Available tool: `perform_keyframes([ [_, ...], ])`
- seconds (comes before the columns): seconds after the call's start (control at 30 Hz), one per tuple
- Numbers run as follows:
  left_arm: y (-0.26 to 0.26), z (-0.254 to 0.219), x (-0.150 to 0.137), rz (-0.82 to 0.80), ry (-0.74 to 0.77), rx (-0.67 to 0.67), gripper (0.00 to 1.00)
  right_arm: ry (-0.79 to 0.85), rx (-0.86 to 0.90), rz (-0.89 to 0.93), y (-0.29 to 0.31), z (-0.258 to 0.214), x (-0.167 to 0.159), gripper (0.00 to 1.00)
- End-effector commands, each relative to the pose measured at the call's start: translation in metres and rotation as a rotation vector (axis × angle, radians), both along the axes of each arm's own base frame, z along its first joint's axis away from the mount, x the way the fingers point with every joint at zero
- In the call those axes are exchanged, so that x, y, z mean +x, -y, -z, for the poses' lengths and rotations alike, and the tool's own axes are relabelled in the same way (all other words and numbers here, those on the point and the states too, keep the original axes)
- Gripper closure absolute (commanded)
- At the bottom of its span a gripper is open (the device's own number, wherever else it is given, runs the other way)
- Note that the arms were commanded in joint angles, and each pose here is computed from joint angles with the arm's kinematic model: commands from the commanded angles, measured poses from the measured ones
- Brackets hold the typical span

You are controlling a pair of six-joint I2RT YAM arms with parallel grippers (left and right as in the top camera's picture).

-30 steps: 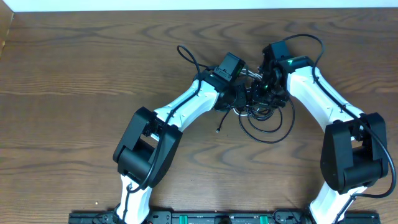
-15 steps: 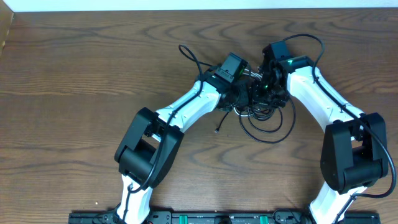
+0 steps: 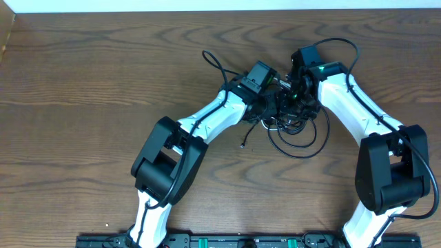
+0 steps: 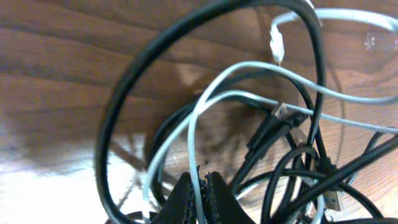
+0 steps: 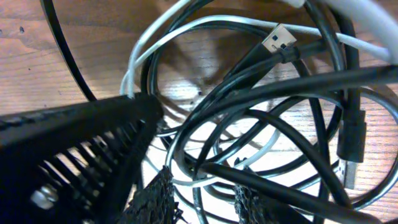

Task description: Untangle cables

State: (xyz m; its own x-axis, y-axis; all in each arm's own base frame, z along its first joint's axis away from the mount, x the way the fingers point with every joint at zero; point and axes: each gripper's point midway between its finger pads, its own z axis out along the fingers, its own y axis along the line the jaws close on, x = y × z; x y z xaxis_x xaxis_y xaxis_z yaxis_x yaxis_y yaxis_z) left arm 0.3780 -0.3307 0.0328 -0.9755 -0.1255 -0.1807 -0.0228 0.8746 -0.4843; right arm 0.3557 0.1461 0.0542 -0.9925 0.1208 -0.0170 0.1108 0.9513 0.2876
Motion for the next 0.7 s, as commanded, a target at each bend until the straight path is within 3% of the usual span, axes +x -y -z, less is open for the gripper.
perform_keyframes([
  [0.0,-0.016,-0.004,0.014,0.027,0.04,0.021,0.93,0.01,0.007,-0.01,-0.002,-0.003,-0.001,0.68],
  [0.23,-0.057,-0.104,0.036,0.02,0.211,-0.016,0.93,0.03,-0.022,-0.005,0.003,-0.002,0.004,0.67],
  [0.37,-0.063,-0.174,0.03,0.019,0.35,-0.081,0.92,0.042,-0.018,-0.005,0.002,-0.003,0.006,0.67],
  [0.67,-0.073,-0.271,0.011,0.007,0.56,-0.191,0.93,0.044,-0.018,-0.005,0.002,-0.003,0.007,0.67],
])
